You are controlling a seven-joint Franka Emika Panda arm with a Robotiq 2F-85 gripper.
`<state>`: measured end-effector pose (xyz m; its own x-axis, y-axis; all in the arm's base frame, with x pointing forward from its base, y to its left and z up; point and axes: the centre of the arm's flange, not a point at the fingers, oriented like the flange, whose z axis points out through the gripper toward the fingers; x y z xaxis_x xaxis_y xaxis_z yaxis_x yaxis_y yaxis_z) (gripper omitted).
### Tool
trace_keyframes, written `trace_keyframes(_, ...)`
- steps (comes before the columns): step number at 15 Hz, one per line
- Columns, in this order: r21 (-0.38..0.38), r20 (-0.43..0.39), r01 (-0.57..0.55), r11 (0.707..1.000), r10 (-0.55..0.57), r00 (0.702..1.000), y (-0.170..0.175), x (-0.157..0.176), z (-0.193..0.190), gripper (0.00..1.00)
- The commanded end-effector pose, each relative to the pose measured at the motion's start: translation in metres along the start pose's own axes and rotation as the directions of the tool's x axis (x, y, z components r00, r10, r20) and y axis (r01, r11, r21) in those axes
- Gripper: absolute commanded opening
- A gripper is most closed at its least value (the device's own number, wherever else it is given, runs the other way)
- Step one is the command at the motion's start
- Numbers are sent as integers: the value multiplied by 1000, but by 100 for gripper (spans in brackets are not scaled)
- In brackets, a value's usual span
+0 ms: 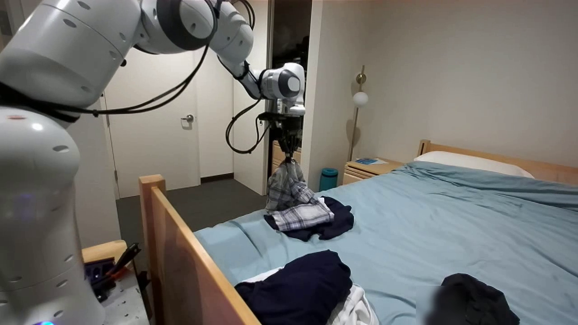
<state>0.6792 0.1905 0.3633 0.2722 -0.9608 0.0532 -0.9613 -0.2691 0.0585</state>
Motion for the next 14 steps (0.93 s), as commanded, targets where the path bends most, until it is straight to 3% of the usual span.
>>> trace_keyframes(1,-50,159,-105,993,112,981,80,15,25,6)
trace_keyframes(4,-109,247,-206,972,227,942,112,36,40,6)
trace_keyframes(7,-124,357,-276,953,303,884,145,66,57,6)
trace_keyframes(9,-140,383,-234,962,270,883,169,91,70,6)
trace_keyframes(12,-334,360,-246,910,364,859,219,132,98,6)
trace_keyframes(14,-394,362,-227,891,377,852,260,163,119,6)
